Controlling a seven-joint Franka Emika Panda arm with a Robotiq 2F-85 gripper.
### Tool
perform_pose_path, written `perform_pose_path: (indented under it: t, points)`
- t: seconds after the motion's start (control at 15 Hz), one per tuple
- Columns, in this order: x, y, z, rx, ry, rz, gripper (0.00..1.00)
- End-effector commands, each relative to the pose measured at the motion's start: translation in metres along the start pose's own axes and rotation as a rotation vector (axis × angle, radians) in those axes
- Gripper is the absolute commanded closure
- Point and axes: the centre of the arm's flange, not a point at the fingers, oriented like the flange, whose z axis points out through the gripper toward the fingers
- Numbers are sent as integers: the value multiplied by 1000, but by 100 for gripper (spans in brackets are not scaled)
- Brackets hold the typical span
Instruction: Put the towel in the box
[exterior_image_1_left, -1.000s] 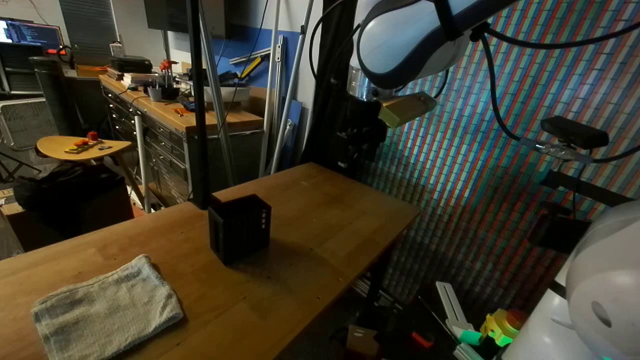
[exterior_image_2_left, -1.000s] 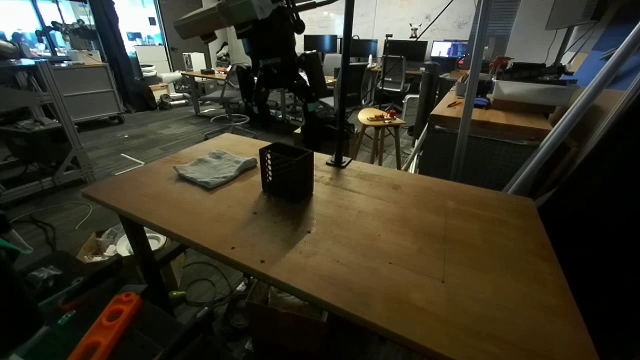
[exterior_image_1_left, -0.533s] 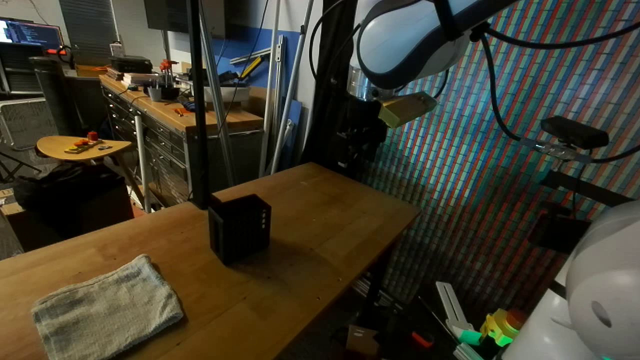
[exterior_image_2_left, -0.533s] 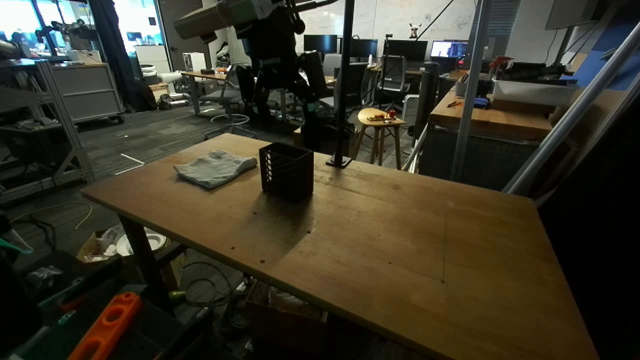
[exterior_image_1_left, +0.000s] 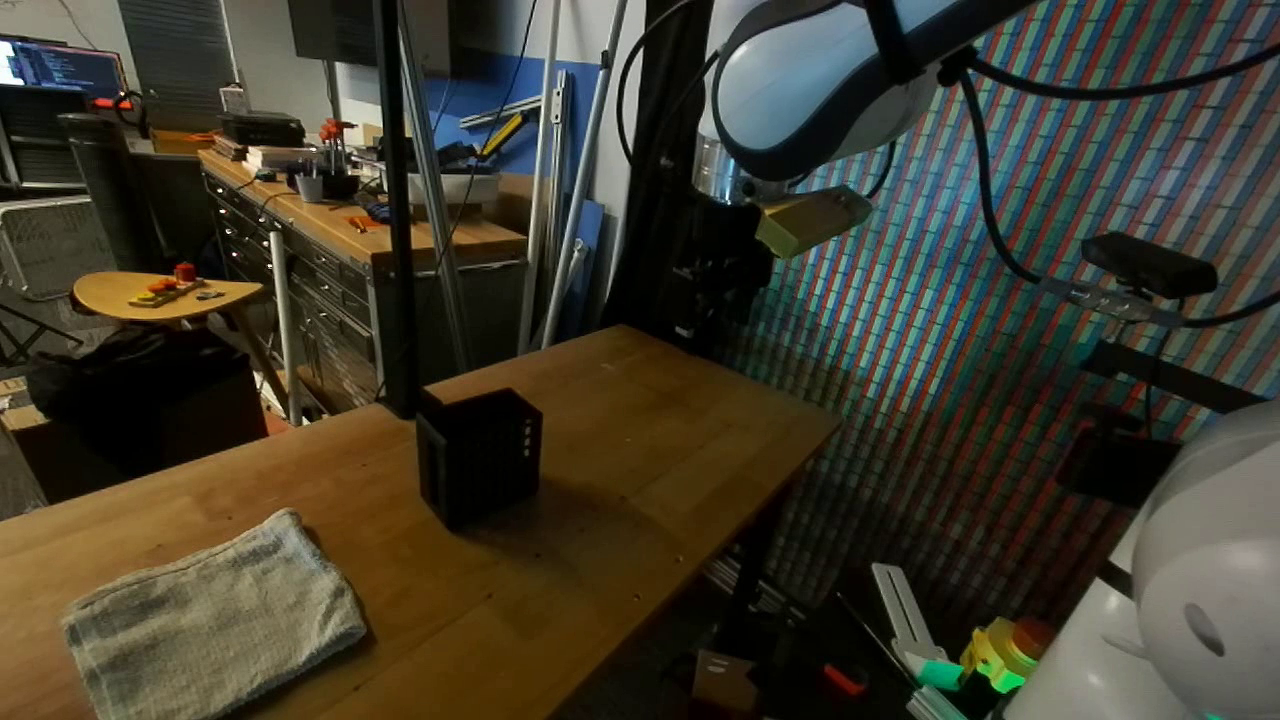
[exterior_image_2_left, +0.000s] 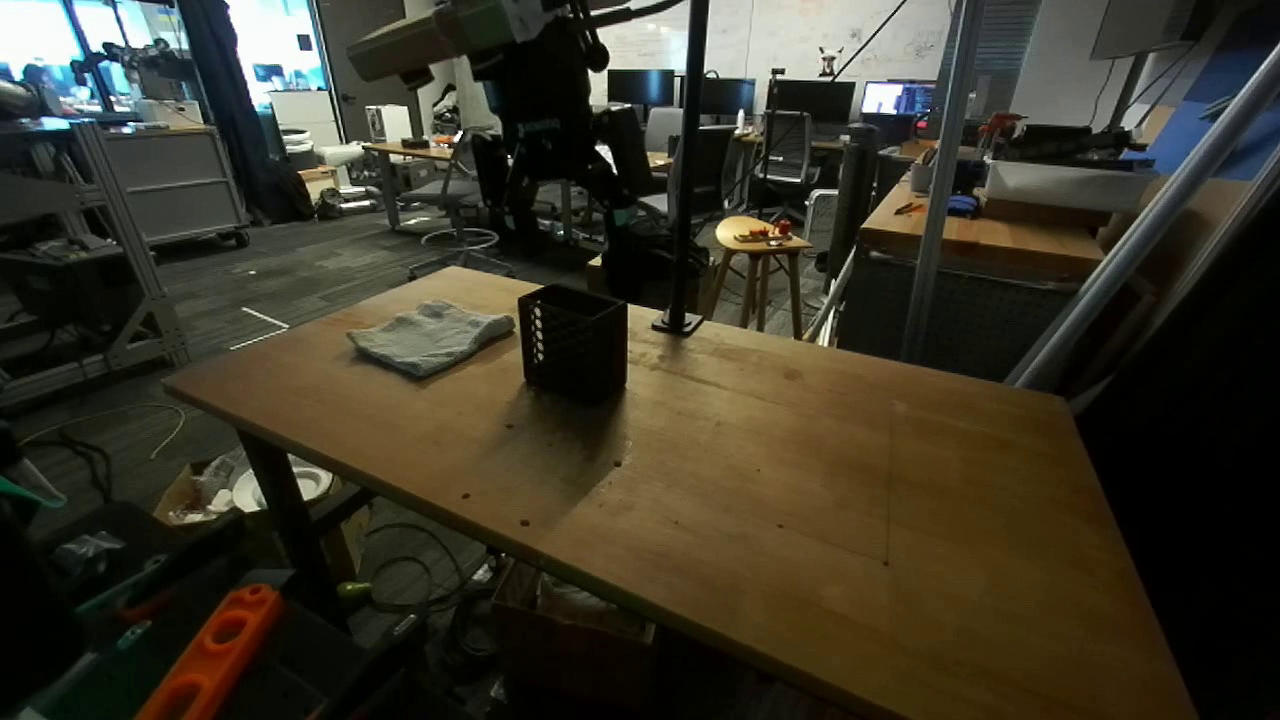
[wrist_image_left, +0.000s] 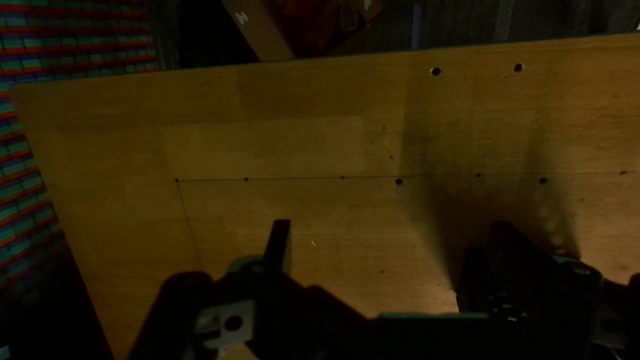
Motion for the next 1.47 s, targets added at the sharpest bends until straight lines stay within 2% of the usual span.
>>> perform_pose_path:
  t: [0.0, 0.33, 0.8, 1.2, 1.4]
  points:
    - [26, -26, -4, -10, 8, -37, 0]
    - [79, -99, -19, -27, 43, -139, 0]
    - [160, -215, -39, 20, 134, -234, 0]
    - [205, -277, -38, 63, 156, -276, 0]
    - [216, -302, -35, 76, 166, -295, 0]
